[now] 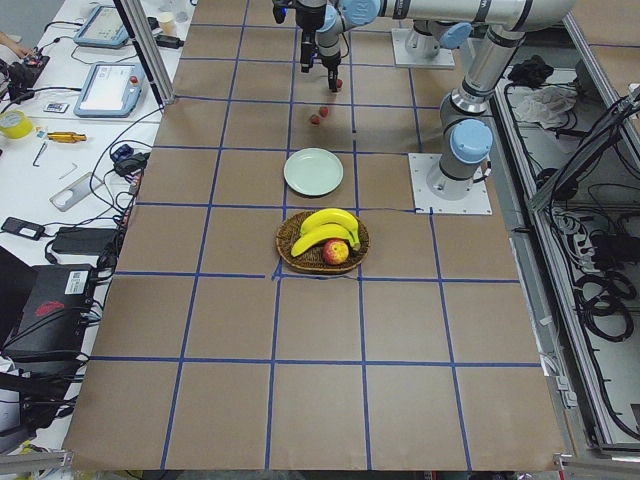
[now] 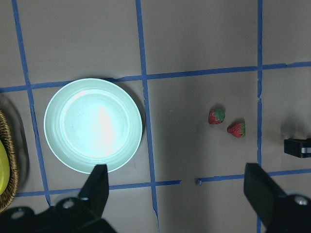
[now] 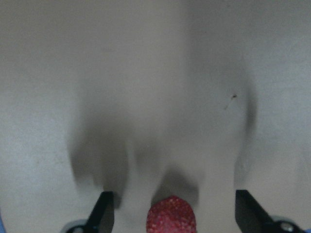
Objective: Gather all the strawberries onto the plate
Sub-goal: 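Reach the right gripper to the last strawberry and grasp it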
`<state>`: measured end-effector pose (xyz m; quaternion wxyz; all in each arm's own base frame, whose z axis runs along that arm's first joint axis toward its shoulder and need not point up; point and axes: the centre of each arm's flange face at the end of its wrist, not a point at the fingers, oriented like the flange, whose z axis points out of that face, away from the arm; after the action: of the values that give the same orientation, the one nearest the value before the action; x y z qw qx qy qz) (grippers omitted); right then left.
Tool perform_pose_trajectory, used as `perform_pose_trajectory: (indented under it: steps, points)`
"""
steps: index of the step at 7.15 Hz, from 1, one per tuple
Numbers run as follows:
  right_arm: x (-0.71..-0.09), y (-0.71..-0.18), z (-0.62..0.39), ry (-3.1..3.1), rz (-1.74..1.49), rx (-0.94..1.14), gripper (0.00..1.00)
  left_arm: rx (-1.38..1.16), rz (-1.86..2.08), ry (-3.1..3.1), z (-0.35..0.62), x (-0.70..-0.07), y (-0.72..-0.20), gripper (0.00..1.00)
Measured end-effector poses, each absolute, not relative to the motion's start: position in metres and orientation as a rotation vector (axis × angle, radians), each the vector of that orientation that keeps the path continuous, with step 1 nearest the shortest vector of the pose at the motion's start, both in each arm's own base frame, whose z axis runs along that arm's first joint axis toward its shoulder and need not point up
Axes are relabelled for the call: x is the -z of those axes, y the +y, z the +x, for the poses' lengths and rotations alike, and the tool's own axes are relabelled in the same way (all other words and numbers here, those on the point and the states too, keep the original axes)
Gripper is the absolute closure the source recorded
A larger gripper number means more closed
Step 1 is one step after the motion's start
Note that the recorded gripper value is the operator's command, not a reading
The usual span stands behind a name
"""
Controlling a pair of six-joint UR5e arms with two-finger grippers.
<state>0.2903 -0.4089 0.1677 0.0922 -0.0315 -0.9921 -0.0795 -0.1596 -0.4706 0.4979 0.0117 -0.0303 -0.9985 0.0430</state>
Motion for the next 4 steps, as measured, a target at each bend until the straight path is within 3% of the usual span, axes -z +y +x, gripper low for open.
perform_pose_trajectory:
  steps: [4]
  points:
    - [-0.1700, -0.4110, 0.2910, -2.950, -0.098, 0.220, 1.00, -0.134, -0.093, -3.113, -0.1595, -0.4979, -0.4707, 0.00]
